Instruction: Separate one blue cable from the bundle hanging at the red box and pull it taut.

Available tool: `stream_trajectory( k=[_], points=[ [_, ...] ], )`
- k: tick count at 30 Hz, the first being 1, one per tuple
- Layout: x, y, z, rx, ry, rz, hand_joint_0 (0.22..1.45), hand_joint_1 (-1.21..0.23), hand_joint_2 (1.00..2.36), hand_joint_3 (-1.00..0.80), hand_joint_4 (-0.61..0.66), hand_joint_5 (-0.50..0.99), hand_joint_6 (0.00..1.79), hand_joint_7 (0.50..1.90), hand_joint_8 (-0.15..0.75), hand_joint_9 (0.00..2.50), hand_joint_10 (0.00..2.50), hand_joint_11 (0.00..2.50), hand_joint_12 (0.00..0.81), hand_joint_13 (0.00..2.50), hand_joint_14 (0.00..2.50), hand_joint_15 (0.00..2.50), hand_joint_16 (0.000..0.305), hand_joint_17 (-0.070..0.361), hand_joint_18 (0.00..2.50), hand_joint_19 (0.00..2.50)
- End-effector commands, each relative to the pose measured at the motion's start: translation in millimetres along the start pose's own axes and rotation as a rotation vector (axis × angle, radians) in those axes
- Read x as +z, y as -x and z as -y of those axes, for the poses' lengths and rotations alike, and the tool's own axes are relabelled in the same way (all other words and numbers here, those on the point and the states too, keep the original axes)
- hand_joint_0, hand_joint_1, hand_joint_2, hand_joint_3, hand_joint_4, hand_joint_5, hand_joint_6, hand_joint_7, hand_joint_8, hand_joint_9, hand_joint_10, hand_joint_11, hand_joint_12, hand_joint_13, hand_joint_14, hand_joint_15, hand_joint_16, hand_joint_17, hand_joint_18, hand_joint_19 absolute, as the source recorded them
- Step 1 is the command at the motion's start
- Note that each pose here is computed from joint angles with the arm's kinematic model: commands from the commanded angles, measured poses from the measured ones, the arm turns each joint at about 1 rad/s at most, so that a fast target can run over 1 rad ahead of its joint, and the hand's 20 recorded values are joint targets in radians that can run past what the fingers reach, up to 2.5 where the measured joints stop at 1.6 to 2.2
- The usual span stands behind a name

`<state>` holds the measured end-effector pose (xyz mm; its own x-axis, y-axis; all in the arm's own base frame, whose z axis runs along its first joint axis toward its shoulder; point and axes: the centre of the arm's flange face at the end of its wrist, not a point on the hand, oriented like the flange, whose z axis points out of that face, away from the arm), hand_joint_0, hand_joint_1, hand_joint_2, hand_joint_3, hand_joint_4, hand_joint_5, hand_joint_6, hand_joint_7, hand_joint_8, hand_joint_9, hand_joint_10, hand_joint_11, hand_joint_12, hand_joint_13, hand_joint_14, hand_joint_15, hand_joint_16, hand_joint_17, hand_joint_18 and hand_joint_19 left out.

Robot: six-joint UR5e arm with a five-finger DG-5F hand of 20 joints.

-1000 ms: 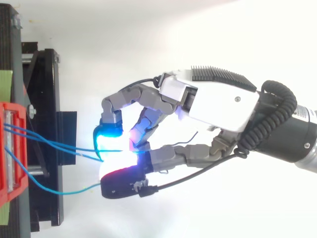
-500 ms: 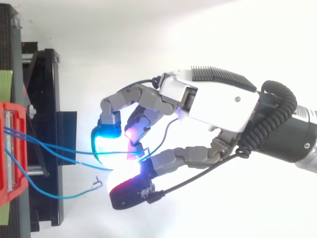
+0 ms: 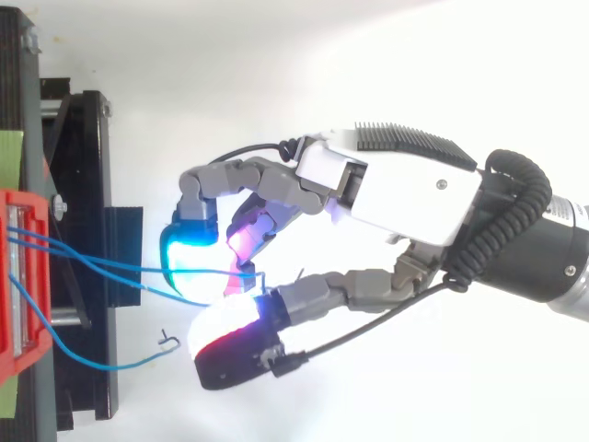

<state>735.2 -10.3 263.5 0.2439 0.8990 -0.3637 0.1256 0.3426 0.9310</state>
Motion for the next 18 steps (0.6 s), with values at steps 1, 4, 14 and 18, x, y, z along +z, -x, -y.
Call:
stream_trajectory(
  k=[1,4,14,18],
  points=[
    [0.0,0.0,0.0,0.000,0.000,0.000,0.64,-0.55,1.00,-0.50,0.07,-0.08,0.54,1.44,0.293,1.09,0.03,0.91,0.381,0.89,0.02,0.65,0.048,0.107,0.70,0.54],
    [0.0,0.0,0.0,0.000,0.000,0.000,0.65,-0.58,1.00,-0.47,0.13,-0.09,0.57,1.38,0.307,1.10,0.02,0.93,0.384,0.90,0.02,0.66,0.048,0.108,0.72,0.53],
    [0.0,0.0,0.0,0.000,0.000,0.000,0.76,-0.93,1.01,-0.37,0.14,-0.19,0.81,1.08,0.296,1.00,0.02,1.04,0.381,0.90,0.02,0.66,0.050,0.111,0.74,0.48],
    [0.0,0.0,0.0,0.000,0.000,0.000,0.82,-0.94,1.01,-0.44,0.10,-0.20,0.87,1.11,0.284,0.98,0.03,1.09,0.373,0.88,0.02,0.66,0.049,0.110,0.73,0.47]
  ],
)
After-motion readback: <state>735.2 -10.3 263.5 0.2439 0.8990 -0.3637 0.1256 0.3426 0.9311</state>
